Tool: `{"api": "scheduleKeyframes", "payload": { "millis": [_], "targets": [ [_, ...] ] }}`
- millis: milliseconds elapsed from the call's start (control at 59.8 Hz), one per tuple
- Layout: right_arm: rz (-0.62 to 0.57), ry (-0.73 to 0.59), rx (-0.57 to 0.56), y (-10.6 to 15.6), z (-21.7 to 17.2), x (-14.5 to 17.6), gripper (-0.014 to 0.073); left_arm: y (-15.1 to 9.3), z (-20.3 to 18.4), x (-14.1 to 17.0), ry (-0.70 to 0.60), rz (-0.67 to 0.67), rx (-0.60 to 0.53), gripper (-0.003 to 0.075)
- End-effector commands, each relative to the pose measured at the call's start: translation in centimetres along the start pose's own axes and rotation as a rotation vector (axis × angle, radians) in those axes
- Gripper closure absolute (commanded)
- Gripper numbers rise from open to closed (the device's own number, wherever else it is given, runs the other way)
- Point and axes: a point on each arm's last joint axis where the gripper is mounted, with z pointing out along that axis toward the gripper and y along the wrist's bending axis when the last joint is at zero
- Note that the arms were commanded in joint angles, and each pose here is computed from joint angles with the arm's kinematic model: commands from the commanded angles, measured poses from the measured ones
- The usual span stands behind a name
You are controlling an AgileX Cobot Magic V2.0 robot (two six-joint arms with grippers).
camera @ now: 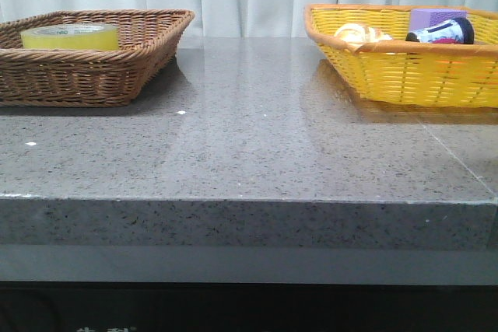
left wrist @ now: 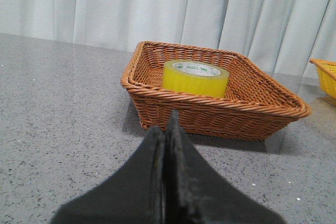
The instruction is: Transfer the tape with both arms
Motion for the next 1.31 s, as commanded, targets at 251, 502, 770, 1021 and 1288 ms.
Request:
{"api": "scheduleKeyframes", "payload": {
  "millis": [251,502,770,1021,1288],
  "targets": [
    [0.027,-0.381,0.254,-2.0,-4.7,3.7,0.0664,0.1,-0.1,0.4,-0.069,-0.015,-0.002,0.074],
    [0.043,-0.61,0.455,-2.4,-5.5,12.5,0.0664,0.1,-0.1,0.4,-0.069,-0.015,-0.002,0.074],
    [0.036,-0.698,0.51,-2.4,-4.0,18.0,0.0664,0.1,-0.1,0.4,-0.069,-0.015,-0.002,0.074],
    [0.049,-0.674,0.529,-2.7,-3.1,19.3,0.0664,0.1,-0.1,0.4,-0.069,-0.015,-0.002,0.074],
    [0.049,-0.671,0.528,-2.7,-3.1,19.4,0.0664,0.1,-0.1,0.4,-0.069,-0.015,-0.002,0.074]
  ]
}}
